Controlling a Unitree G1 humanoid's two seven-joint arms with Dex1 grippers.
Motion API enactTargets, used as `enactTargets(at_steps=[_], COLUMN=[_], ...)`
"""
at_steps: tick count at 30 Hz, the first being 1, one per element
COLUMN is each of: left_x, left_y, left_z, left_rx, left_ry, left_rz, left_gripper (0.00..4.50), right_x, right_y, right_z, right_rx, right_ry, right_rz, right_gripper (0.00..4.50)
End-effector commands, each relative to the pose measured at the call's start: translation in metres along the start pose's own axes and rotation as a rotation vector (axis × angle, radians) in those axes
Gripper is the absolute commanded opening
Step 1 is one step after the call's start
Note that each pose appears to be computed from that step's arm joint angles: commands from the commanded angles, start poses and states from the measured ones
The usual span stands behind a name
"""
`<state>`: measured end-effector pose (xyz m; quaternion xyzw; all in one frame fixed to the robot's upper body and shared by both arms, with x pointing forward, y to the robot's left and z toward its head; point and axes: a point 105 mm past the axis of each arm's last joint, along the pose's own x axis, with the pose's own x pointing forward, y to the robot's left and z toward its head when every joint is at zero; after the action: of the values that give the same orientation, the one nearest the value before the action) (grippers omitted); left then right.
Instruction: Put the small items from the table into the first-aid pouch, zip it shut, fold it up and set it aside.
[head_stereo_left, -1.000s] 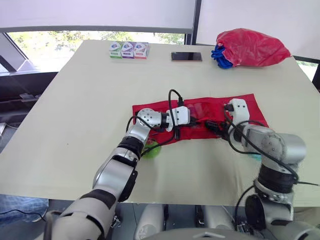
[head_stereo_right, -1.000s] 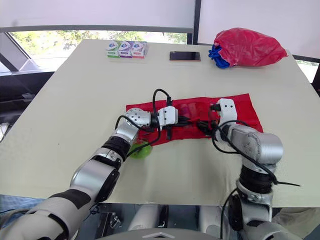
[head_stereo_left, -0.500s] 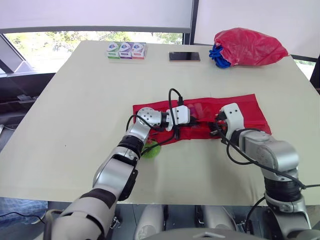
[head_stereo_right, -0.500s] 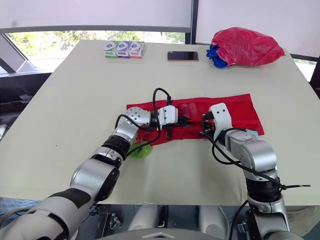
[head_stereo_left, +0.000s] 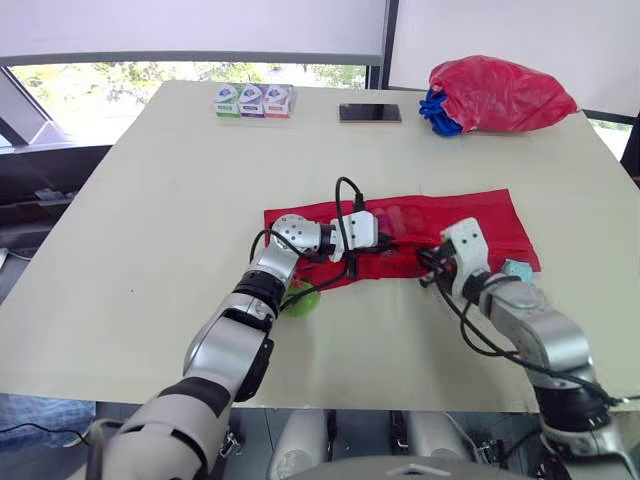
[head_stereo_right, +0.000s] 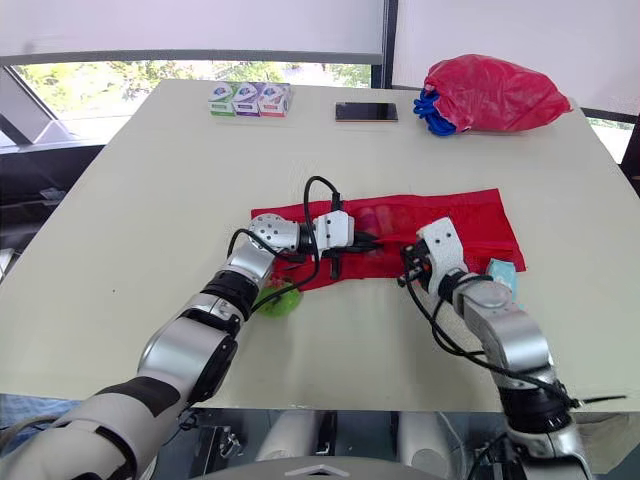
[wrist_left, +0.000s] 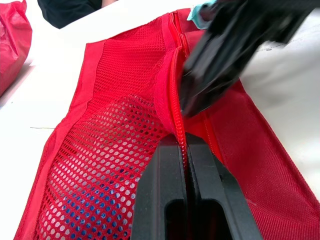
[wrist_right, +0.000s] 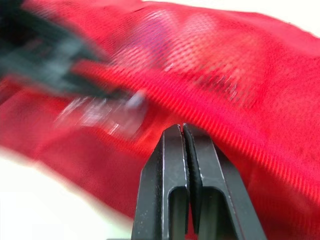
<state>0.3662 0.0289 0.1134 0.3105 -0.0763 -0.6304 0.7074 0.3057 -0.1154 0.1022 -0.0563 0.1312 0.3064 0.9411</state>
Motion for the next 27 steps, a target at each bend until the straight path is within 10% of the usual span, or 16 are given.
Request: enactTargets(at_steps=[1, 12, 22, 27], left_x=[-0.011, -0.068, -0.118, -0.127], left_y=[0.009, 0.006, 0.005, 0.013], left_z=[0.002, -0.029, -0.052, -0.054], left_rx=[0.013, 0.008, 0.001, 0.006], left_ry=[-0.006, 0.132, 0.275, 0.312], left_rz=[0.044, 0.076, 0.105, 0.129], left_gripper=[0.0, 0.0, 0.0, 0.0], right_x=[-0.033, -0.129, -0.192, -0.196], right_y=[-0.003, -0.037, -0.031, -0.024], right_z=[0.033, 0.024, 0.023, 0.03], right_rx=[-0.087, -0.084, -0.1, -0.11], right_ry=[-0.197, -0.312, -0.268, -0.269], right_rz=[0.02, -0.012, 0.104, 0.136], right_gripper=[0.09, 0.09, 4.41, 4.41])
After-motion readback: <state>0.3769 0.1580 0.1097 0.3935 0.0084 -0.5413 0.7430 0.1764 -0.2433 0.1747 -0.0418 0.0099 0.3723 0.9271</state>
